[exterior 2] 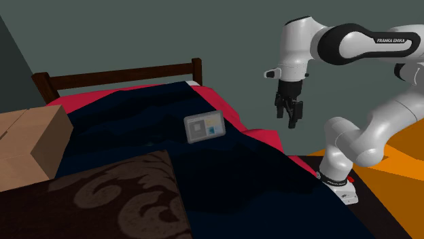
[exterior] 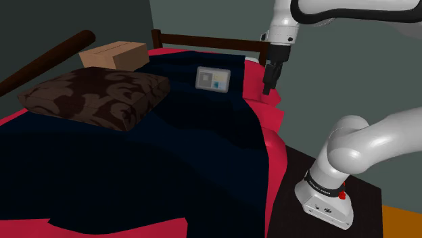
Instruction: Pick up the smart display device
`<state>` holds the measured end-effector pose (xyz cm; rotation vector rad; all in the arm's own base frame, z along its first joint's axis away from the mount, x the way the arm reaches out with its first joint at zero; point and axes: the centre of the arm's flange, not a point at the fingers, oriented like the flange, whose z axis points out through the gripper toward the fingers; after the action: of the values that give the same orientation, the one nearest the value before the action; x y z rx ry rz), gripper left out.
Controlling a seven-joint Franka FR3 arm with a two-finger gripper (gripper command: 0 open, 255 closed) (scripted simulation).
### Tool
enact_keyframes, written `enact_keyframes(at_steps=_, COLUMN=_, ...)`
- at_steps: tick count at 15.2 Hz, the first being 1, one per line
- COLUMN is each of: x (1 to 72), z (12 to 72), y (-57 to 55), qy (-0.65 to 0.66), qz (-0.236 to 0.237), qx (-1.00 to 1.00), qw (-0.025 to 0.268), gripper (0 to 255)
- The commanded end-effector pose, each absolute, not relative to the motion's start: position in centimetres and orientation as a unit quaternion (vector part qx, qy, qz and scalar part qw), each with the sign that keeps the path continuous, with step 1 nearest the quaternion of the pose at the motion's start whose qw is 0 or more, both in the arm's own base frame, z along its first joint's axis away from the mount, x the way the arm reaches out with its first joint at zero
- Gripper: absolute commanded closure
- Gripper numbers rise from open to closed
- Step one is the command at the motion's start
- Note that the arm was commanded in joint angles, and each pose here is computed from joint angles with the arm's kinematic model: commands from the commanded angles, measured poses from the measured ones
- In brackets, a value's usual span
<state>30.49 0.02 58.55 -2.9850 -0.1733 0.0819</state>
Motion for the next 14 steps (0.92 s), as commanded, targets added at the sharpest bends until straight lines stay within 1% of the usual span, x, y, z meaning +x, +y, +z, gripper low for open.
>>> enact_keyframes(at_steps=1, x=30.5, z=58.6, y=0.0, qy=-0.058, qz=0.027, qx=-0.995, qw=0.075, gripper=0)
enact_keyframes(at_steps=14, x=47.5, z=59.2, y=-4.0, qy=-0.140, qz=0.036, qx=-0.987, qw=0.067, gripper=0)
